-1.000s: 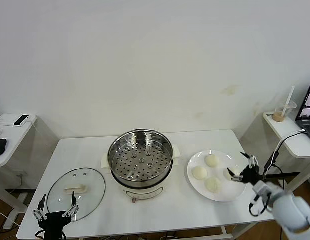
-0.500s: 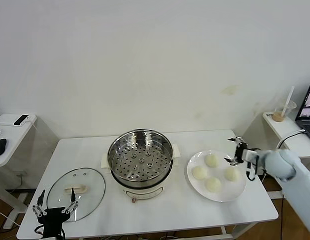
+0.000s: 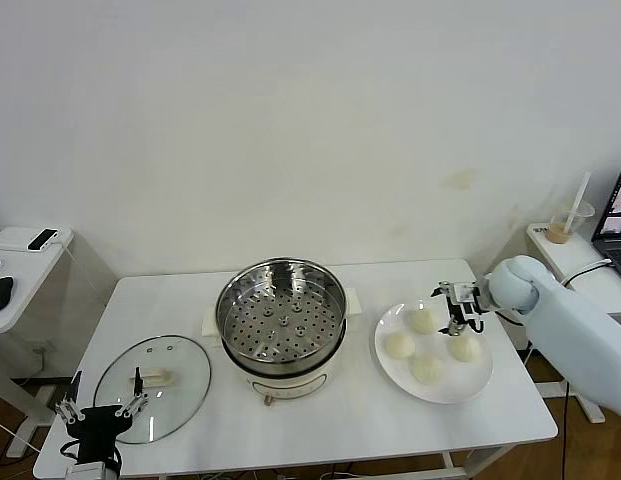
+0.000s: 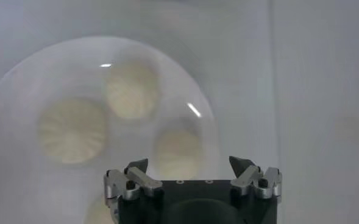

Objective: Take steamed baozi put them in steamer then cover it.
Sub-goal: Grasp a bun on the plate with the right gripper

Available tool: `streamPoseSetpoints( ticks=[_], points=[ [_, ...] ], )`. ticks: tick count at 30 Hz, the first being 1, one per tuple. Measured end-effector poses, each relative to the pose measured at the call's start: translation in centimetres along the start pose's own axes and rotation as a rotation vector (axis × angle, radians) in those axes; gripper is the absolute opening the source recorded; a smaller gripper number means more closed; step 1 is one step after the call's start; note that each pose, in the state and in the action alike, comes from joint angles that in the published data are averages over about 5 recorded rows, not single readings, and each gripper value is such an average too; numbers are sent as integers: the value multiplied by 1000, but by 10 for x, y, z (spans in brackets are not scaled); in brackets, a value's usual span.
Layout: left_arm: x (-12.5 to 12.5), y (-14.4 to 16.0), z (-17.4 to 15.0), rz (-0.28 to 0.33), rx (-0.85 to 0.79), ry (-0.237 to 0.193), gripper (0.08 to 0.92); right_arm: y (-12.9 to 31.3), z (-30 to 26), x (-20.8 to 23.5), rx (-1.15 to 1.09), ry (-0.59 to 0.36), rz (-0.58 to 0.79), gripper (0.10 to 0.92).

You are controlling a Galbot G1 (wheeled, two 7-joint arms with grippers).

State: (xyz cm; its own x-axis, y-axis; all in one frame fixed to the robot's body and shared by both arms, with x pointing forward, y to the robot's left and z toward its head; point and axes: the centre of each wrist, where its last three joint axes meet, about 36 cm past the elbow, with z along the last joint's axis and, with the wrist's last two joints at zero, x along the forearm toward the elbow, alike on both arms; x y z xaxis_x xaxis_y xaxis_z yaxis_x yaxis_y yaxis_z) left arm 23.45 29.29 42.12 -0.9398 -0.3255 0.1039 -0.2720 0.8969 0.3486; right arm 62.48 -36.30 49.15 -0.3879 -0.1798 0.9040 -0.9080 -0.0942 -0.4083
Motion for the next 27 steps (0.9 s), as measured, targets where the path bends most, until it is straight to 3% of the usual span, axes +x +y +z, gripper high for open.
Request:
streamPoseSetpoints(
  ticks=[20, 27],
  points=[
    [-5, 14, 0, -21, -24, 2, 823, -34, -17, -59, 19, 97, -106, 820],
    [-6, 16, 2, -28, -29, 3, 823, -39, -23, -71, 4, 113, -119, 742]
  ],
)
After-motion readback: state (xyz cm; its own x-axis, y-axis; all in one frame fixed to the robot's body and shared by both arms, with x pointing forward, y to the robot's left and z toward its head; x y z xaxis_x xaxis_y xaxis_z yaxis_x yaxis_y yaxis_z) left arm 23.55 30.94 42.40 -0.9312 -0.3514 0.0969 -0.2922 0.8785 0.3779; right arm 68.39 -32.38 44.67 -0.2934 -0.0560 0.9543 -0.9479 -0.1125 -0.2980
